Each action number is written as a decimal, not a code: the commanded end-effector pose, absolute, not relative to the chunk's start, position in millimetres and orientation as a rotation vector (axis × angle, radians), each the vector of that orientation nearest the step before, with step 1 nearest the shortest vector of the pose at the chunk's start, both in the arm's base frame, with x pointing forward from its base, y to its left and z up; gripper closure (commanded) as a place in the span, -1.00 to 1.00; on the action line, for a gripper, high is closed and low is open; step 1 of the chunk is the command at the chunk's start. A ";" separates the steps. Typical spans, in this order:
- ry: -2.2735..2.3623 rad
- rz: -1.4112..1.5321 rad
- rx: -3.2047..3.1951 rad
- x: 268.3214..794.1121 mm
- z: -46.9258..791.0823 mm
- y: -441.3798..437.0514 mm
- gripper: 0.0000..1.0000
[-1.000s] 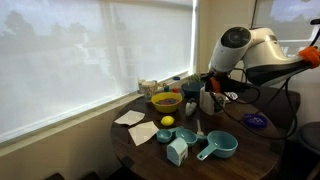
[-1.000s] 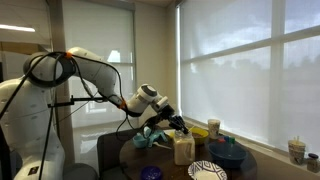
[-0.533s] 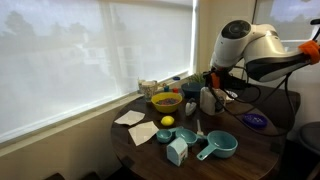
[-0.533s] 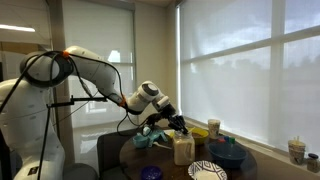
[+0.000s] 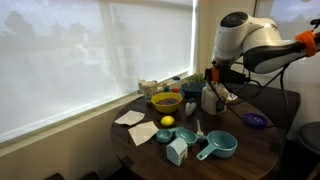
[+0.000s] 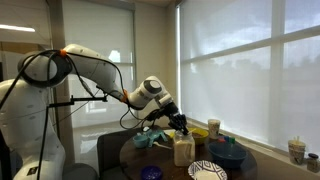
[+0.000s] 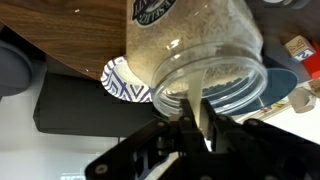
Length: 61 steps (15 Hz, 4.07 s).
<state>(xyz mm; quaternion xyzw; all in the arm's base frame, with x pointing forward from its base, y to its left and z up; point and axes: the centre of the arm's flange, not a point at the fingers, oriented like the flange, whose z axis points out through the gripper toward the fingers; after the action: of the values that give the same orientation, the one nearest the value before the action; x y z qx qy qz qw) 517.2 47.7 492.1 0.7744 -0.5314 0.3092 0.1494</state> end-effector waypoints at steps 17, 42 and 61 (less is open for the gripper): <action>-1.802 0.754 2.199 515.9 543.2 0.7 0.93; -1.305 0.348 2.717 377.6 511.8 -10.1 0.93; -1.039 0.700 2.400 370.5 429.5 1.4 0.93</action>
<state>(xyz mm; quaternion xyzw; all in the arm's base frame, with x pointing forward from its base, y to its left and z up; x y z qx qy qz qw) 368.0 -8.6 439.1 0.8809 -0.3700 0.2145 0.2027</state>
